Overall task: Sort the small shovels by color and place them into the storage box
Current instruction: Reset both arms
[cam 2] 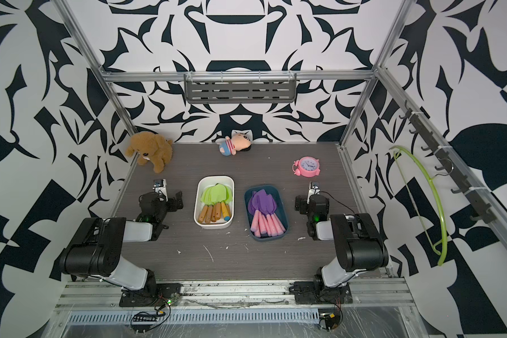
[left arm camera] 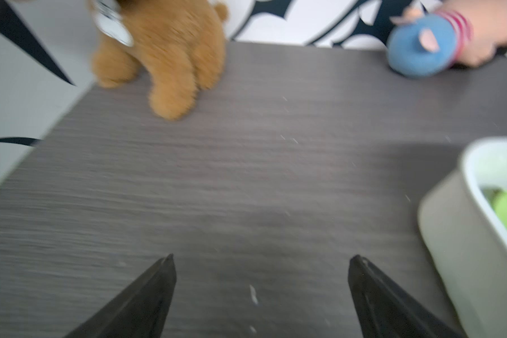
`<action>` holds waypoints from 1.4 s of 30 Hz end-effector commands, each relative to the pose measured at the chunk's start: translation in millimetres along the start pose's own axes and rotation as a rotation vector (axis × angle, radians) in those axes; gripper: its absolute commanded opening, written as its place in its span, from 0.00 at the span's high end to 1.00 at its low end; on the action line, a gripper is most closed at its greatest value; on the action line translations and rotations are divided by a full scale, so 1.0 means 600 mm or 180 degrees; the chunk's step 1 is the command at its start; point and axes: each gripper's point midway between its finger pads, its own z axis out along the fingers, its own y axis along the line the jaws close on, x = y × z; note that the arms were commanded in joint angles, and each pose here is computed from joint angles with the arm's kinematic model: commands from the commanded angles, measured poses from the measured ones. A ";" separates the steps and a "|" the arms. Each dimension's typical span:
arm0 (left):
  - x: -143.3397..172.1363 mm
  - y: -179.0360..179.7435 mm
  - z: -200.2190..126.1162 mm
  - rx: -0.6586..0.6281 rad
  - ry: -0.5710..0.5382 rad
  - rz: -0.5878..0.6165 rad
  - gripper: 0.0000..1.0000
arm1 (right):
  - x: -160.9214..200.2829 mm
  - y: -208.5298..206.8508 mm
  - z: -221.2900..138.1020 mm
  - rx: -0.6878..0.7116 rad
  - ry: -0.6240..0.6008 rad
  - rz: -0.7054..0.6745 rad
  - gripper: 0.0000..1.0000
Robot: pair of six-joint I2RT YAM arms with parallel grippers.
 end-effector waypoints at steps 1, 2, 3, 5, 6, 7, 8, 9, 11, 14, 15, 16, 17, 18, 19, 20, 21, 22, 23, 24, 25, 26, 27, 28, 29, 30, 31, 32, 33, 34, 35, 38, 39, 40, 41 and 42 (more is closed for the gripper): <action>-0.014 0.012 0.001 -0.0132 -0.0093 -0.0063 0.01 | -0.048 0.003 0.000 0.0037 -0.0276 -0.0018 0.01; -0.016 0.012 0.000 -0.0126 -0.0101 -0.0064 0.01 | -0.047 0.003 -0.001 0.0036 -0.0273 -0.0018 0.00; -0.015 0.011 0.000 -0.0123 -0.0100 -0.0063 0.01 | -0.047 0.003 -0.001 0.0034 -0.0276 -0.0018 0.00; -0.015 0.011 -0.001 -0.0118 -0.0109 -0.0064 0.01 | -0.047 0.004 0.000 0.0028 -0.0274 -0.0029 0.00; -0.017 0.011 -0.001 -0.0116 -0.0118 -0.0060 0.01 | -0.048 0.006 -0.001 -0.0003 -0.0279 -0.0028 0.01; -0.016 0.011 -0.002 -0.0118 -0.0120 -0.0059 0.01 | -0.048 0.006 0.000 -0.0017 -0.0276 -0.0017 0.00; -0.016 0.011 -0.002 -0.0118 -0.0119 -0.0060 0.01 | -0.048 0.006 0.000 -0.0029 -0.0274 -0.0014 0.01; -0.017 0.011 -0.002 -0.0116 -0.0121 -0.0060 0.01 | -0.048 0.006 0.000 -0.0049 -0.0267 -0.0003 0.00; -0.015 0.011 -0.001 -0.0116 -0.0113 -0.0058 0.00 | -0.048 0.005 0.001 -0.0047 -0.0265 0.0002 0.00; -0.015 0.011 -0.001 -0.0120 -0.0107 -0.0059 0.01 | -0.047 0.002 0.000 -0.0009 -0.0264 0.0003 0.01; -0.016 0.011 0.000 -0.0121 -0.0112 -0.0059 0.00 | -0.047 0.000 0.000 0.0036 -0.0265 0.0006 0.01; -0.016 0.012 0.000 -0.0128 -0.0110 -0.0064 0.01 | -0.047 -0.001 0.000 0.0110 -0.0267 -0.0041 0.01; -0.015 0.012 0.000 -0.0128 -0.0102 -0.0064 0.00 | -0.047 -0.002 0.000 0.0136 -0.0270 -0.0047 0.01; -0.014 0.013 0.001 -0.0139 -0.0095 -0.0062 0.01 | -0.047 -0.001 0.000 0.0131 -0.0265 -0.0048 0.00; -0.016 0.012 0.001 -0.0143 -0.0099 -0.0060 0.01 | -0.048 -0.001 0.001 0.0136 -0.0267 -0.0049 0.00; -0.015 0.012 0.002 -0.0140 -0.0094 -0.0060 0.01 | -0.047 -0.001 0.001 0.0132 -0.0264 -0.0046 0.00; -0.015 0.012 0.001 -0.0144 -0.0100 -0.0060 0.01 | -0.047 0.000 0.001 0.0125 -0.0266 -0.0048 0.00; -0.015 0.011 0.000 -0.0135 -0.0105 -0.0060 0.01 | -0.047 0.000 0.001 0.0120 -0.0267 -0.0050 0.01; -0.016 0.011 -0.001 -0.0129 -0.0115 -0.0056 0.01 | -0.047 0.000 0.001 0.0109 -0.0270 -0.0042 0.00; -0.016 0.011 -0.003 -0.0127 -0.0125 -0.0057 0.01 | -0.048 0.001 0.000 0.0100 -0.0274 -0.0042 0.00; -0.017 0.011 -0.003 -0.0125 -0.0129 -0.0057 0.01 | -0.048 0.001 0.000 0.0092 -0.0278 -0.0038 0.00; -0.016 0.011 -0.003 -0.0125 -0.0127 -0.0057 0.01 | -0.048 0.001 0.000 0.0084 -0.0277 -0.0037 0.01; -0.016 0.011 -0.003 -0.0125 -0.0128 -0.0057 0.01 | -0.048 -0.001 0.000 0.0092 -0.0274 -0.0026 0.01; -0.015 0.010 -0.003 -0.0119 -0.0122 -0.0055 0.01 | -0.048 -0.002 0.001 0.0096 -0.0272 -0.0022 0.00; -0.016 0.011 -0.003 -0.0125 -0.0126 -0.0058 0.00 | -0.048 -0.002 0.000 0.0097 -0.0276 -0.0023 0.00; -0.017 0.010 -0.003 -0.0119 -0.0132 -0.0057 0.01 | -0.048 -0.001 0.000 0.0092 -0.0275 -0.0026 0.00; -0.015 0.010 -0.003 -0.0122 -0.0125 -0.0056 0.01 | -0.048 -0.001 0.000 0.0093 -0.0275 -0.0024 0.01; -0.016 0.010 -0.003 -0.0118 -0.0128 -0.0056 0.01 | -0.049 -0.001 0.000 0.0093 -0.0277 -0.0021 0.00; -0.017 0.011 -0.003 -0.0122 -0.0134 -0.0056 0.00 | -0.048 -0.001 0.000 0.0094 -0.0273 -0.0025 0.00; -0.017 0.011 -0.003 -0.0123 -0.0134 -0.0058 0.01 | -0.048 -0.001 0.000 0.0092 -0.0272 -0.0027 0.01; -0.016 0.010 -0.002 -0.0122 -0.0129 -0.0056 0.01 | -0.047 -0.001 0.000 0.0090 -0.0271 -0.0026 0.00; -0.015 0.011 -0.003 -0.0121 -0.0120 -0.0058 0.01 | -0.047 -0.001 0.000 0.0093 -0.0270 -0.0025 0.00; -0.016 0.010 -0.003 -0.0120 -0.0126 -0.0057 0.01 | -0.047 -0.002 0.000 0.0099 -0.0271 -0.0025 0.00; -0.016 0.010 -0.002 -0.0119 -0.0122 -0.0057 0.01 | -0.047 -0.001 0.000 0.0090 -0.0269 -0.0024 0.00; -0.016 0.011 -0.002 -0.0122 -0.0127 -0.0053 0.01 | -0.047 -0.001 0.000 0.0094 -0.0271 -0.0023 0.00; -0.016 0.010 0.000 -0.0123 -0.0125 -0.0051 0.01 | -0.048 -0.001 0.000 0.0094 -0.0274 -0.0021 0.00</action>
